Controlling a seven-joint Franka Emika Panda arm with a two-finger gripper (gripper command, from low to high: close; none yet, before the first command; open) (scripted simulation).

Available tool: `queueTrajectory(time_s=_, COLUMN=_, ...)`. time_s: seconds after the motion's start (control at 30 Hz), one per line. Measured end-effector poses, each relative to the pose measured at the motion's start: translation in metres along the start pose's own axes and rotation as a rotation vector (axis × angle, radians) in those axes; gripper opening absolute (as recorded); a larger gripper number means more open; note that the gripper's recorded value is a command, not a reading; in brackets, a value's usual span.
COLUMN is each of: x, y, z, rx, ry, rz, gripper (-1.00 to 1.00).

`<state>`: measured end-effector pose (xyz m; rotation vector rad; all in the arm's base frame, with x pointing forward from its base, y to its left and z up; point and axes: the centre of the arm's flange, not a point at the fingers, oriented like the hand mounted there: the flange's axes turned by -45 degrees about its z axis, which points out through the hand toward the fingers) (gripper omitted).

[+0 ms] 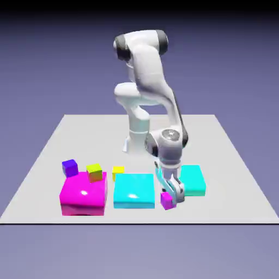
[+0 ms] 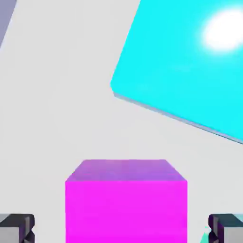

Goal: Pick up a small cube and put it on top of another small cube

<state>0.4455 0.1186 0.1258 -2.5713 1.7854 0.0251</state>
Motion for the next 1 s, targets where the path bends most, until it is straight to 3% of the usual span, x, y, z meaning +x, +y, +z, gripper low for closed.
queueTrajectory(time_s=0.23, x=0.008, y=0.001, z=-0.074, rx=0.000, ry=0.004, rz=0.008, gripper=-1.00)
queueTrajectory(time_s=0.4, x=0.132, y=0.033, z=-0.130, rx=-0.018, ry=0.035, rz=0.147, gripper=-1.00)
queueTrajectory(time_s=0.7, x=0.266, y=0.148, z=-0.235, rx=0.008, ry=0.000, rz=0.311, gripper=-1.00)
queueTrajectory(time_s=0.87, x=0.267, y=0.148, z=-0.175, rx=0.007, ry=0.001, rz=0.311, gripper=-1.00)
queueTrajectory(time_s=0.9, x=0.267, y=0.148, z=-0.165, rx=0.007, ry=0.000, rz=0.311, gripper=1.00)
queueTrajectory(time_s=1.0, x=0.268, y=0.148, z=-0.179, rx=0.005, ry=0.001, rz=0.312, gripper=1.00)
